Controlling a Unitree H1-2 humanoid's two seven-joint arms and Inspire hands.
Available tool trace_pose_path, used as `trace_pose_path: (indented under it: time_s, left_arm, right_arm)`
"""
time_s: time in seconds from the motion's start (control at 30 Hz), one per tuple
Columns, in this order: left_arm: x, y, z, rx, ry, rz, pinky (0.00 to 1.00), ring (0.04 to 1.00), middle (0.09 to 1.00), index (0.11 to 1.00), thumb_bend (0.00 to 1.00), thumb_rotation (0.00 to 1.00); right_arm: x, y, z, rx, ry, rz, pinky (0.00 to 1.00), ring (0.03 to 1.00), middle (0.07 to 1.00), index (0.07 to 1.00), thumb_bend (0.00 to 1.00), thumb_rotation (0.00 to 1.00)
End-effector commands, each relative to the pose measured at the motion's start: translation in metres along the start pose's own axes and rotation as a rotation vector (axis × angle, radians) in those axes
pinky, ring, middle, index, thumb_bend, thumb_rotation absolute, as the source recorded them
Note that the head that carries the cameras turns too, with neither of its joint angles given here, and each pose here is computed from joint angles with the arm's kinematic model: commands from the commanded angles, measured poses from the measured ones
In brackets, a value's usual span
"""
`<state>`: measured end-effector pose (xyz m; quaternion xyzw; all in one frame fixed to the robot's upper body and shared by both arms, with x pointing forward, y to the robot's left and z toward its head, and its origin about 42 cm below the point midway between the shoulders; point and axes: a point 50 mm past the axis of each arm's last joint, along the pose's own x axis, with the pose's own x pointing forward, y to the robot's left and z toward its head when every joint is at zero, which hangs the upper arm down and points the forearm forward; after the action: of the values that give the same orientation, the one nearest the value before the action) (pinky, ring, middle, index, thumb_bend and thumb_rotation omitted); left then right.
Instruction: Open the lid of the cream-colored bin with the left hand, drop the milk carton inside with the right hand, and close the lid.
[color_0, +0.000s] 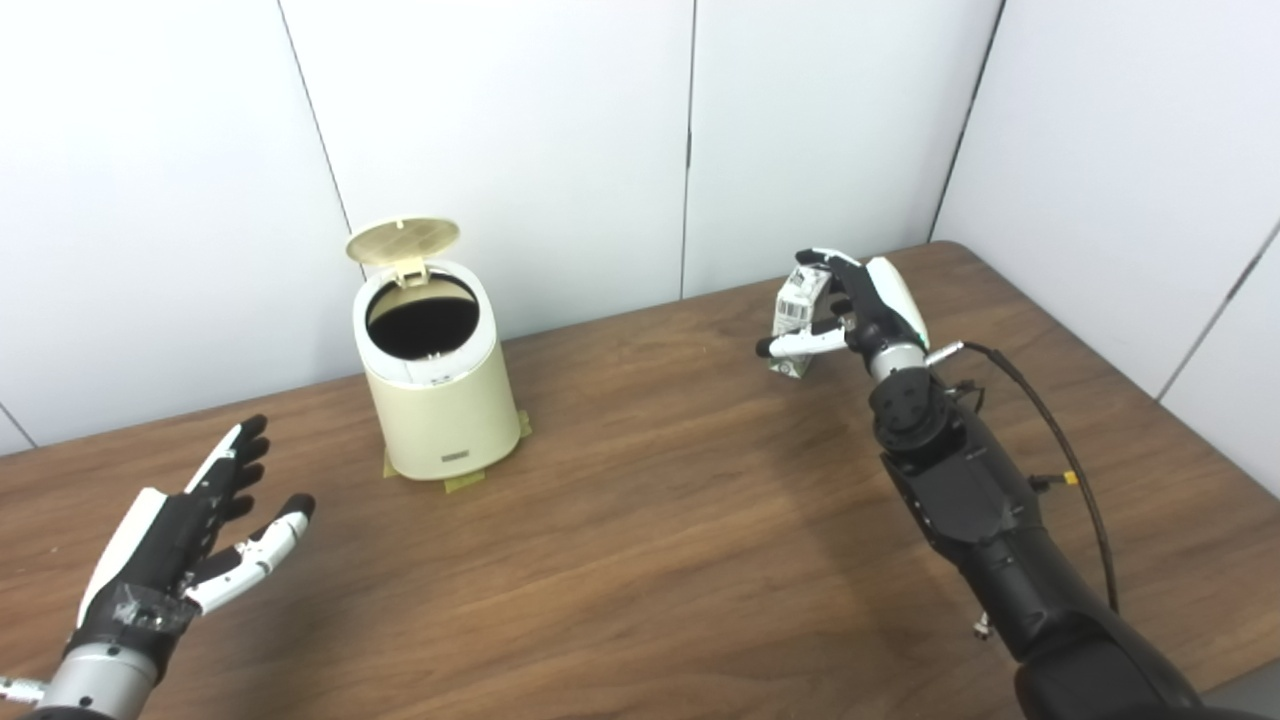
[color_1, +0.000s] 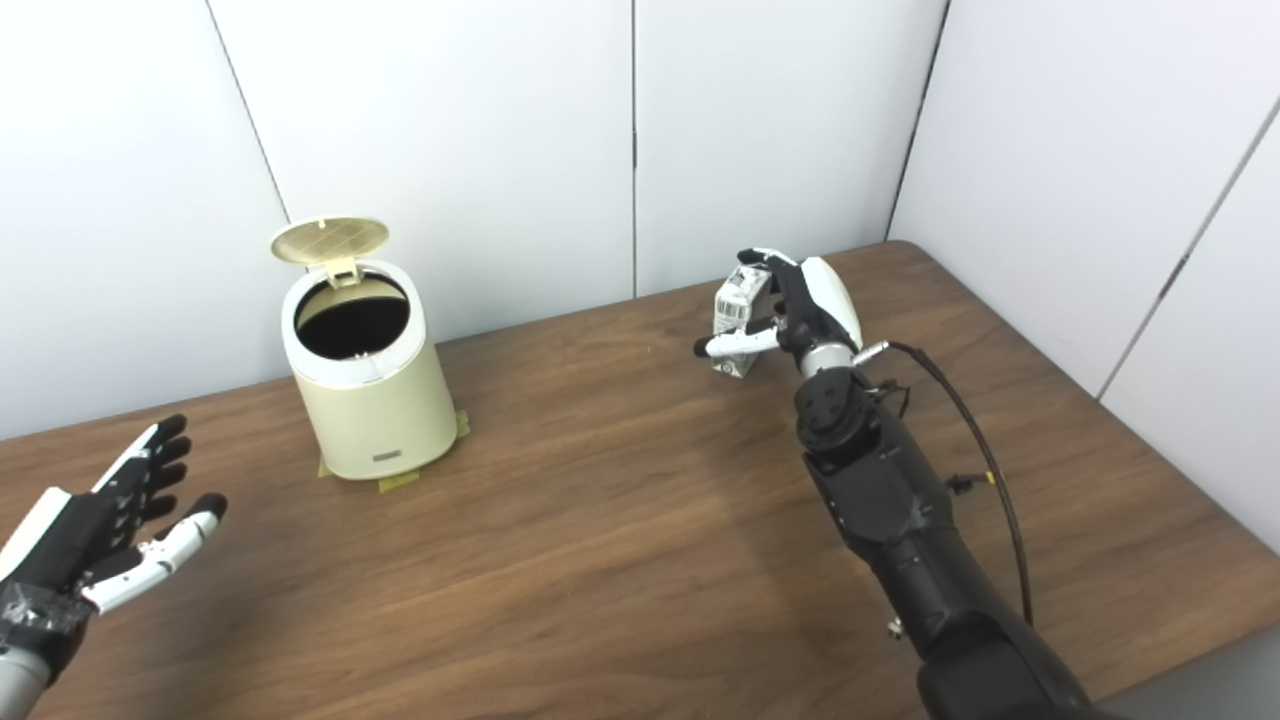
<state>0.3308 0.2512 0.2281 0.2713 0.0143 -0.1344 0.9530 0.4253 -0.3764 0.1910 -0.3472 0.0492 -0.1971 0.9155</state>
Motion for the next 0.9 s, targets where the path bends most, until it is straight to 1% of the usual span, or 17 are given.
trace_pose_path:
  time_s: [0.0, 0.03, 0.2, 0.3, 0.4, 0.43, 0.47, 0.53, 0.57, 0.6, 0.63, 0.67, 0.7, 0.73, 0.77, 0.87]
  left_arm:
    - [0.000, 0.011, 0.015, 0.030, -0.056, 0.025, 0.94, 0.969, 0.984, 1.000, 0.28, 0.36]
    - [0.000, 0.011, 0.016, 0.027, -0.058, 0.025, 0.94, 0.970, 0.985, 1.000, 0.28, 0.36]
    - [0.000, 0.011, 0.018, 0.026, -0.064, 0.024, 0.93, 0.963, 0.980, 1.000, 0.28, 0.34]
    - [0.000, 0.010, 0.018, 0.022, -0.064, 0.023, 0.93, 0.962, 0.980, 1.000, 0.29, 0.32]
    - [0.000, 0.009, 0.018, 0.018, -0.064, 0.024, 0.92, 0.957, 0.975, 1.000, 0.29, 0.29]
    - [-0.001, 0.009, 0.018, 0.017, -0.064, 0.024, 0.93, 0.955, 0.973, 1.000, 0.29, 0.28]
    - [-0.001, 0.009, 0.018, 0.019, -0.064, 0.024, 0.92, 0.951, 0.969, 1.000, 0.30, 0.27]
    - [-0.001, 0.008, 0.018, 0.019, -0.064, 0.024, 0.91, 0.944, 0.964, 1.000, 0.30, 0.27]
    - [-0.001, 0.008, 0.018, 0.018, -0.065, 0.024, 0.91, 0.944, 0.962, 1.000, 0.31, 0.26]
    - [-0.001, 0.007, 0.019, 0.017, -0.066, 0.023, 0.92, 0.944, 0.962, 1.000, 0.31, 0.26]
    - [-0.002, 0.007, 0.019, 0.016, -0.068, 0.022, 0.91, 0.943, 0.962, 1.000, 0.31, 0.24]
    - [-0.002, 0.006, 0.019, 0.015, -0.069, 0.021, 0.91, 0.942, 0.962, 1.000, 0.30, 0.23]
    - [-0.002, 0.005, 0.020, 0.013, -0.072, 0.020, 0.91, 0.943, 0.964, 1.000, 0.30, 0.21]
    - [-0.002, 0.005, 0.020, 0.010, -0.073, 0.020, 0.91, 0.943, 0.964, 1.000, 0.30, 0.21]
    - [-0.003, 0.004, 0.020, 0.009, -0.074, 0.020, 0.92, 0.945, 0.965, 1.000, 0.30, 0.20]
    - [-0.006, 0.002, 0.021, 0.001, -0.080, 0.023, 0.92, 0.948, 0.968, 1.000, 0.29, 0.17]
  right_arm:
    - [0.008, -0.014, 0.018, 0.013, -0.090, -0.067, 0.72, 0.779, 0.782, 0.778, 0.95, 0.11]
    - [0.008, -0.014, 0.017, 0.019, -0.087, -0.082, 0.71, 0.771, 0.776, 0.767, 0.96, 0.10]
    - [0.009, -0.010, 0.011, 0.016, -0.097, -0.180, 0.57, 0.637, 0.666, 0.651, 0.95, 0.12]
    - [0.009, -0.009, 0.011, 0.019, -0.089, -0.237, 0.48, 0.557, 0.610, 0.593, 0.90, 0.12]
    - [0.008, -0.008, 0.013, 0.021, -0.084, -0.274, 0.43, 0.520, 0.586, 0.582, 0.84, 0.09]
    - [0.008, -0.007, 0.013, 0.027, -0.085, -0.285, 0.41, 0.501, 0.570, 0.537, 0.69, 0.12]
    - [0.008, -0.006, 0.014, 0.032, -0.092, -0.293, 0.36, 0.447, 0.544, 0.509, 0.59, 0.13]
    - [0.007, -0.005, 0.014, 0.042, -0.104, -0.303, 0.32, 0.400, 0.512, 0.494, 0.54, 0.14]
    - [0.007, -0.004, 0.014, 0.046, -0.108, -0.305, 0.29, 0.366, 0.490, 0.490, 0.53, 0.15]
    - [0.007, -0.003, 0.015, 0.038, -0.117, -0.310, 0.28, 0.354, 0.483, 0.489, 0.53, 0.15]
    - [0.007, -0.002, 0.016, 0.035, -0.124, -0.314, 0.24, 0.312, 0.454, 0.488, 0.52, 0.15]
    - [0.007, -0.002, 0.016, 0.032, -0.129, -0.316, 0.23, 0.294, 0.438, 0.488, 0.52, 0.15]
    - [0.008, -0.001, 0.017, 0.028, -0.131, -0.320, 0.28, 0.351, 0.464, 0.487, 0.52, 0.16]
    - [0.008, -0.001, 0.018, 0.026, -0.132, -0.323, 0.29, 0.364, 0.471, 0.487, 0.52, 0.16]
    - [0.008, -0.001, 0.018, 0.024, -0.133, -0.326, 0.32, 0.399, 0.490, 0.487, 0.52, 0.16]
    - [0.006, 0.000, 0.022, 0.027, -0.164, -0.340, 0.35, 0.430, 0.504, 0.487, 0.52, 0.16]
